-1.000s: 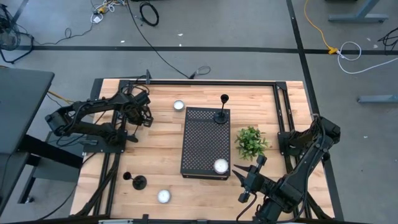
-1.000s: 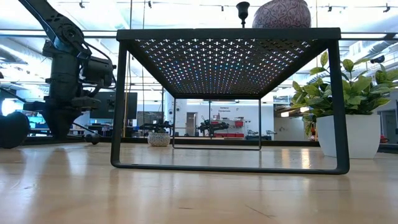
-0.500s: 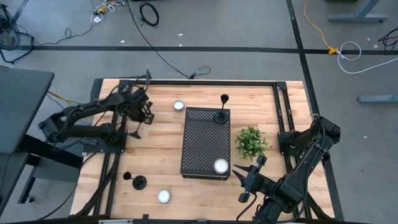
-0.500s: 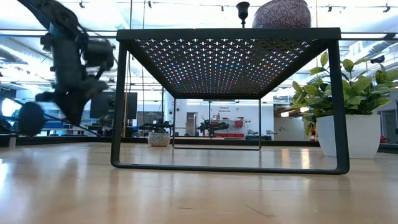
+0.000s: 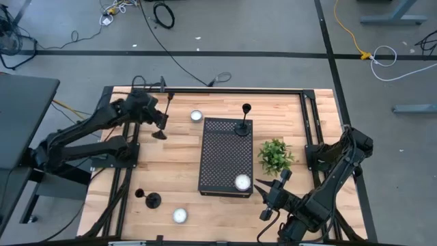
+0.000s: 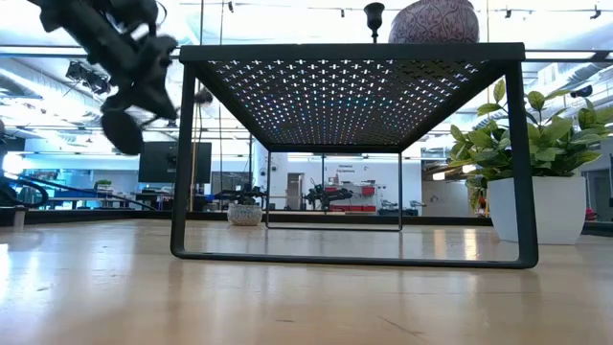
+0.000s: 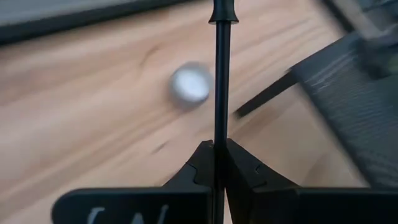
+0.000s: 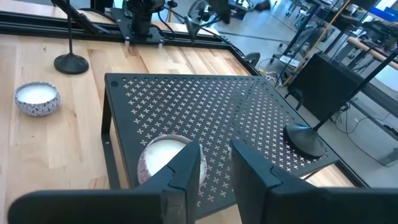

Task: Pick & Place candle stick holders
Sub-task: Put the top black candle holder on the shelf aligned with the other black candle holder

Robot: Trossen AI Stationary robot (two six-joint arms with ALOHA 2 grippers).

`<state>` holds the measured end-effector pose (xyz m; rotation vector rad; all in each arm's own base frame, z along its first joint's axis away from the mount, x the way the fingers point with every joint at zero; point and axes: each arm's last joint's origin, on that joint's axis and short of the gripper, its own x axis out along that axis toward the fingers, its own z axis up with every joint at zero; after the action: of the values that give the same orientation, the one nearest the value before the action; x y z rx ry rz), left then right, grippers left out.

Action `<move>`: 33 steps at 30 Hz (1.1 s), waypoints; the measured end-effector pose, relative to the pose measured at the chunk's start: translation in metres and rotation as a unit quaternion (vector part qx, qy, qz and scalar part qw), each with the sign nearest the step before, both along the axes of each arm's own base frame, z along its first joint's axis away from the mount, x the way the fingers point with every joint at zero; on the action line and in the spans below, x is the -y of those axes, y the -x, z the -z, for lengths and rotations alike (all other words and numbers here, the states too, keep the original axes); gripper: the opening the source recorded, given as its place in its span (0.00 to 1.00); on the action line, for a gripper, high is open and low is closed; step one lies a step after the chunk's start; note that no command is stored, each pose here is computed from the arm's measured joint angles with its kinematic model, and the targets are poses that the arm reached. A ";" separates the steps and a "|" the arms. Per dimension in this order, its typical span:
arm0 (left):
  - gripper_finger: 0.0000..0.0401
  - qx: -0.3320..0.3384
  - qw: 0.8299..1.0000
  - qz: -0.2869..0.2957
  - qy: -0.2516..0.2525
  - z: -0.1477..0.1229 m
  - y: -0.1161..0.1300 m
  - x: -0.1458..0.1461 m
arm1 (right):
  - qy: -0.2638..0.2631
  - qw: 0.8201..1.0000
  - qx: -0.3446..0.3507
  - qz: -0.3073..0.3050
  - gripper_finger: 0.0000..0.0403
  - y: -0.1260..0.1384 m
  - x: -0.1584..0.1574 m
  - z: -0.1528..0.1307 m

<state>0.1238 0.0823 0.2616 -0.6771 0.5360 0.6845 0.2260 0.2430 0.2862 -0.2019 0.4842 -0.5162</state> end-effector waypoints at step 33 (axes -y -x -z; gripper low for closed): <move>0.03 0.296 0.882 0.181 -0.319 0.000 -0.039 0.039 | 0.007 1.000 -0.004 -0.004 0.21 0.000 0.000 0.000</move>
<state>0.1624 0.0429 0.2615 -0.1251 -0.1462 0.2391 0.2261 0.2431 0.2863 -0.2186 0.4881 -0.5114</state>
